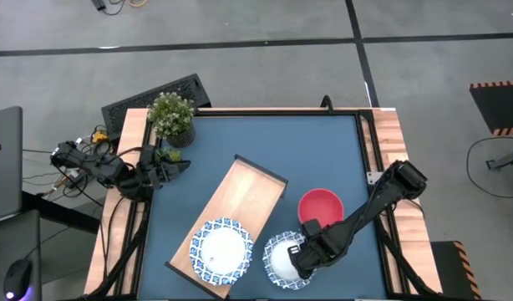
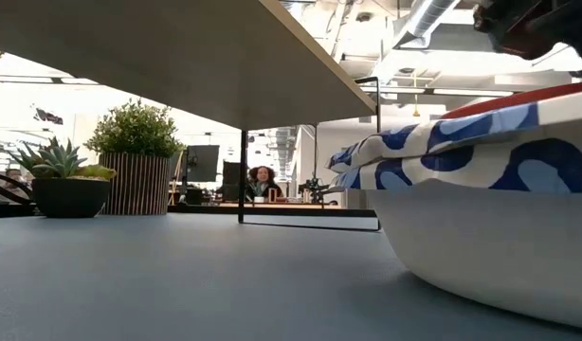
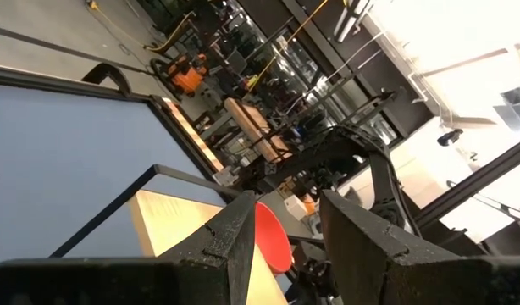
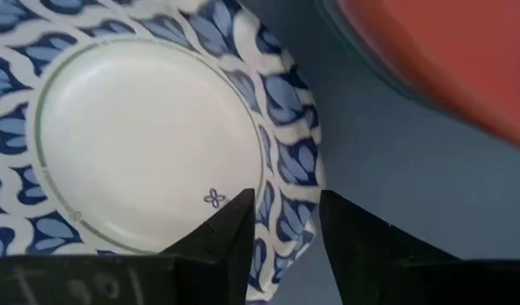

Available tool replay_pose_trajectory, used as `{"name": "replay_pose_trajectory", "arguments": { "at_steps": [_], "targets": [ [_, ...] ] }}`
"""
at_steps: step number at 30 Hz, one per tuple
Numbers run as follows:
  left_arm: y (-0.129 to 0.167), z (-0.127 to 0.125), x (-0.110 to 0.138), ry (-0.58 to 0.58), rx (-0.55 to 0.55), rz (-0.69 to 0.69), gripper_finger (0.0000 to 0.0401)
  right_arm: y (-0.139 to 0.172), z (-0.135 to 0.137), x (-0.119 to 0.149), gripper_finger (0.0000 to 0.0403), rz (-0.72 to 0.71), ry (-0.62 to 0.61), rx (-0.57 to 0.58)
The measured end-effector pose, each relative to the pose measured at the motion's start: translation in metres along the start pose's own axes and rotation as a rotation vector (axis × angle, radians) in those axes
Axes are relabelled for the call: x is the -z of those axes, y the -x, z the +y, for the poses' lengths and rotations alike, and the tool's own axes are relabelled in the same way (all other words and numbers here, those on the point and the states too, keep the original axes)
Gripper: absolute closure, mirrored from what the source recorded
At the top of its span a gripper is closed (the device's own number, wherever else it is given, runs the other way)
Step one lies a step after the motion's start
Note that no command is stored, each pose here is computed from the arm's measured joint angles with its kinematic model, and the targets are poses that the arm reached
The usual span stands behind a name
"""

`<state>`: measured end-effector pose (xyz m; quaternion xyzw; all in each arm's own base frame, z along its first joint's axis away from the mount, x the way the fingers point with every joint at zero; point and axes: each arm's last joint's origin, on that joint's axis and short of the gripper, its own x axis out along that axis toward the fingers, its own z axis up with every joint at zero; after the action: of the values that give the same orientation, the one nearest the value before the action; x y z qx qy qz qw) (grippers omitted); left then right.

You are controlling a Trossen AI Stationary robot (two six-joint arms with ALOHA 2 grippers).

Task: Place and stack bowls onto a shelf
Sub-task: Stack the white bowl on top of the other white bowl on the shelf

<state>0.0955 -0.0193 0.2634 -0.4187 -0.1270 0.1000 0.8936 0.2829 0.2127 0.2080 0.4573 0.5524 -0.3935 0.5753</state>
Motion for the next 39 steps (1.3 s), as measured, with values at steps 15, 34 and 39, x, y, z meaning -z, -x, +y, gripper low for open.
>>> {"name": "replay_pose_trajectory", "arguments": {
  "at_steps": [15,34,39],
  "targets": [
    [0.000,0.001,0.001,0.006,-0.008,0.007,0.0280,0.000,-0.005,0.007,0.0241,-0.002,-0.042,0.022],
    [0.000,0.001,0.001,0.015,-0.002,0.010,0.0280,-0.015,-0.005,0.013,0.0241,0.031,-0.090,-0.054],
    [0.000,0.001,0.001,0.016,-0.002,0.011,0.0280,-0.015,-0.004,0.011,0.0255,0.033,-0.094,-0.051]
  ]
}}
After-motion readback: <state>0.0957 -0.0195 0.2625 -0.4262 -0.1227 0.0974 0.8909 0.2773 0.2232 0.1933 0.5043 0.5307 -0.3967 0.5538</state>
